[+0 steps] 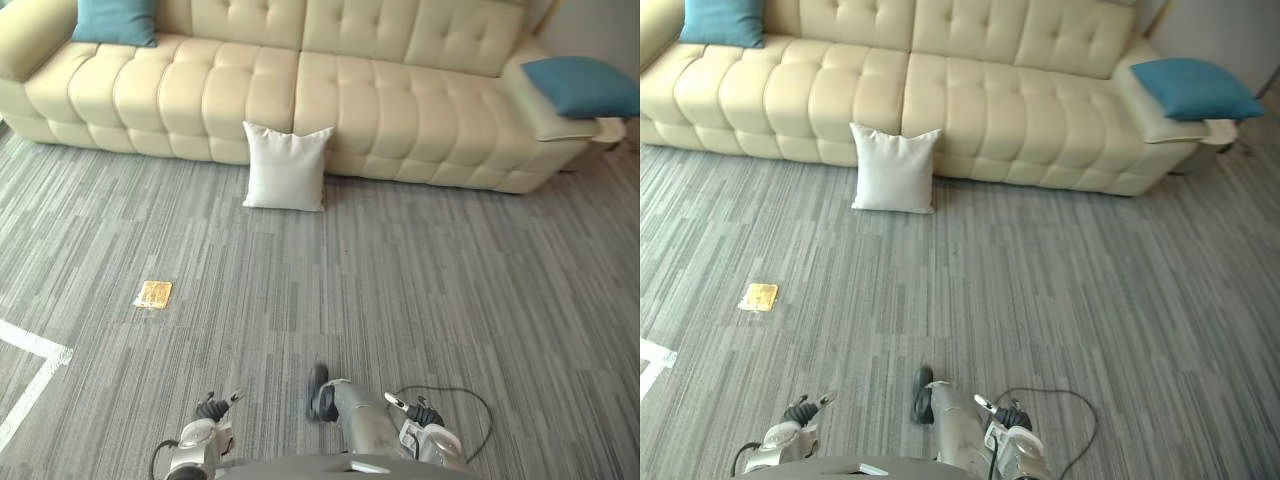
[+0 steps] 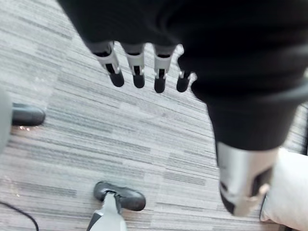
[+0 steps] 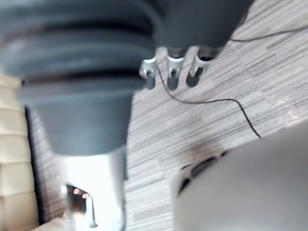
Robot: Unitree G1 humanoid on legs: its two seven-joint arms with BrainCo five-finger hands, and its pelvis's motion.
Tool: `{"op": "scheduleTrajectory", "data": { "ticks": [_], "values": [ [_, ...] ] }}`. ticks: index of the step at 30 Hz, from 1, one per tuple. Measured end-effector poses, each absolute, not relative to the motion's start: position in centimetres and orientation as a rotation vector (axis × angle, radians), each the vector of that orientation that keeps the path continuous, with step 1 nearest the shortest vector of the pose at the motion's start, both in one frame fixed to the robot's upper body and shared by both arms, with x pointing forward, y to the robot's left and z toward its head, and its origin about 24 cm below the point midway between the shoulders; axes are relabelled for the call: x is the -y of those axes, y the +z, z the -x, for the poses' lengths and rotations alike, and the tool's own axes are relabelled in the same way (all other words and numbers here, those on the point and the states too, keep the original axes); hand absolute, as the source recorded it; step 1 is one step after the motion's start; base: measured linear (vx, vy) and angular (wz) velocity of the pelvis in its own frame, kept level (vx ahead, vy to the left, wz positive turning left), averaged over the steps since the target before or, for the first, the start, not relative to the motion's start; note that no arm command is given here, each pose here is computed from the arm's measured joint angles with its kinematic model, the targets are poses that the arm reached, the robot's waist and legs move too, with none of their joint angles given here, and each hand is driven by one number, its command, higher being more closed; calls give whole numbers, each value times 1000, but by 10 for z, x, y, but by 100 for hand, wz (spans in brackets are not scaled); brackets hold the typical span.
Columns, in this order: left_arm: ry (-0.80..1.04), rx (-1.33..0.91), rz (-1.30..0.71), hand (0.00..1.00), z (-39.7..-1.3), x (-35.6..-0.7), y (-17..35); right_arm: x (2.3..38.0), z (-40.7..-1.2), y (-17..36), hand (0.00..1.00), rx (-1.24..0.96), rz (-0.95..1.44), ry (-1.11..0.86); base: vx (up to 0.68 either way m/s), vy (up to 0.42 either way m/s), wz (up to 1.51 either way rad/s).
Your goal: Pick up cushions and gather them together orderly.
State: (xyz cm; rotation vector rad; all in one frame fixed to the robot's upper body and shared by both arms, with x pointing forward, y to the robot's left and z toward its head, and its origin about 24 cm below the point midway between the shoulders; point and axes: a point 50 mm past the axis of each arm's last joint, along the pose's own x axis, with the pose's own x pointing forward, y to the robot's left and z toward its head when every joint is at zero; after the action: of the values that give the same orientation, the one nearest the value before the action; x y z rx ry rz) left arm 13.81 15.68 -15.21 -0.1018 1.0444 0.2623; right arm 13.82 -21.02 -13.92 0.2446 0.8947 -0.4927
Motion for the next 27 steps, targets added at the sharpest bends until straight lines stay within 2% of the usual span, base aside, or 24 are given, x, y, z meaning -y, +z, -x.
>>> {"op": "scheduleTrajectory", "data": {
  "ticks": [7, 13, 18, 27],
  "values": [
    [316, -1033, 158, 0, -136, -163, -152, 209, -134, -141, 0, -918, -226, -477, 515, -235, 16],
    [371, -961, 148, 0, -147, -174, -143, 203, -137, -142, 0, -931, -220, -436, 316, -7, -33],
    [392, -951, 140, 0, -147, -176, -142, 200, -134, -144, 0, -945, -226, -433, 457, 160, -29],
    [413, -995, 104, 0, -139, -189, -146, 181, -124, -151, 0, -997, -271, -433, 504, 310, -6]
  ]
}}
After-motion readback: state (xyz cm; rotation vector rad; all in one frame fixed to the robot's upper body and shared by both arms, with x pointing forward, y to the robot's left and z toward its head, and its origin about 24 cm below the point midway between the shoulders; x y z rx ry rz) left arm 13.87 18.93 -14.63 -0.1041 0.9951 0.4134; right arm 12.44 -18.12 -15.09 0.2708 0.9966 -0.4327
